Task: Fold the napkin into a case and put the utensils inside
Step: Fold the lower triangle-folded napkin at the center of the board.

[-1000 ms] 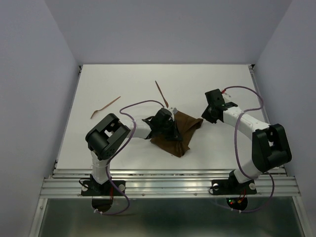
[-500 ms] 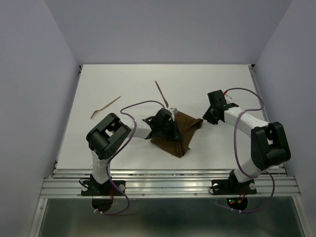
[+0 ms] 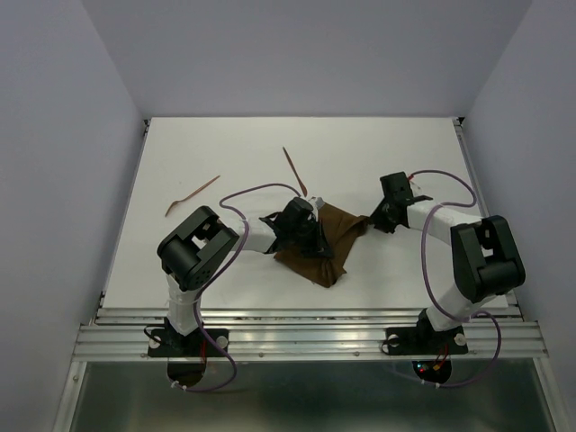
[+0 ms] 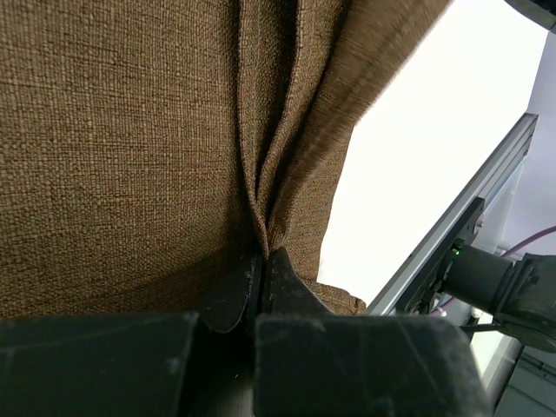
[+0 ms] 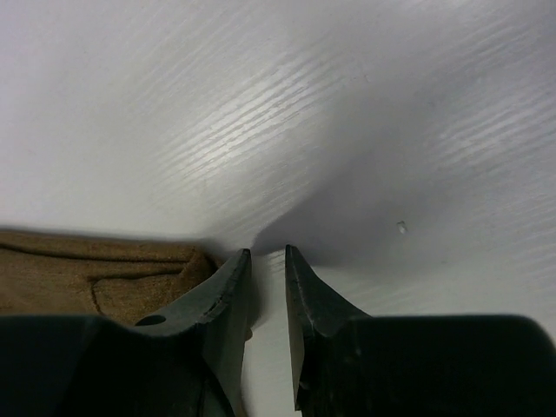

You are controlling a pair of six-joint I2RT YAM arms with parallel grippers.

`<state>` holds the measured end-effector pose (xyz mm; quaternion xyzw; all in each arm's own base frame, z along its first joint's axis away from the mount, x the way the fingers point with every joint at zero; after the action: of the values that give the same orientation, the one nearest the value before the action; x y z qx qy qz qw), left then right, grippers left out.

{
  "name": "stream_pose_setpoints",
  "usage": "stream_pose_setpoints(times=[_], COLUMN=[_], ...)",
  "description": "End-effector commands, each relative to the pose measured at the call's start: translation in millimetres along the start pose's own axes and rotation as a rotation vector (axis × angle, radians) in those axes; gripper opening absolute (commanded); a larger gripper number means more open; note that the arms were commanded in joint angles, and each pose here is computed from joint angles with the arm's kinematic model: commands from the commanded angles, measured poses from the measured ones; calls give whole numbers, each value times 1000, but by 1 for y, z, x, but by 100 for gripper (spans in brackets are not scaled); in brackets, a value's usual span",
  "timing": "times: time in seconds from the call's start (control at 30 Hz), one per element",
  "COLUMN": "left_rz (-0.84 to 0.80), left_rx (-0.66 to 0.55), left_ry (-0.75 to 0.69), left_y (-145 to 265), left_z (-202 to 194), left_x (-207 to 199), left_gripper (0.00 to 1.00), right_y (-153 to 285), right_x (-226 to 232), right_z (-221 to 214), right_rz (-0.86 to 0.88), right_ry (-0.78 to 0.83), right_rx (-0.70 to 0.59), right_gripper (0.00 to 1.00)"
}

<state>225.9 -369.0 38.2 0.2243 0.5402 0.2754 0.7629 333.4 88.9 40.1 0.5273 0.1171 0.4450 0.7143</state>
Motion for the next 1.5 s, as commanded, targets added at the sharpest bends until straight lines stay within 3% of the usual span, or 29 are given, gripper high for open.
stream_pose_setpoints(times=[0.0,0.27,0.93,1.47], left_rz=[-23,-30,-58,-91], left_rx=[0,4,22,5], left_ry=[-27,-31,-30,-44], left_y=[0,-2,-5,3], left_z=[5,7,7,11], left_x=[-5,-8,-8,-14], left_gripper=[0,0,0,0], right_y=[-6,9,20,-6], right_x=[12,38,75,91], right_z=[-15,2,-2,-25], right_rz=[101,161,198,139], right_ry=[16,35,81,155], right_rx=[75,45,36,71], right_gripper=[29,29,28,28])
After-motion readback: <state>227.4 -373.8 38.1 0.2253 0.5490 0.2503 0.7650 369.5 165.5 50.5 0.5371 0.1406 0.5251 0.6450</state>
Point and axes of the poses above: each gripper's point midway between its finger pads, its own y axis back along the fingers, its own x axis along the line the jaws close on, z = x × y, the point moved 2 cm from there along y, back along the fingers, and after that the axes turned 3 degrees about -y, right-handed, at the moved point
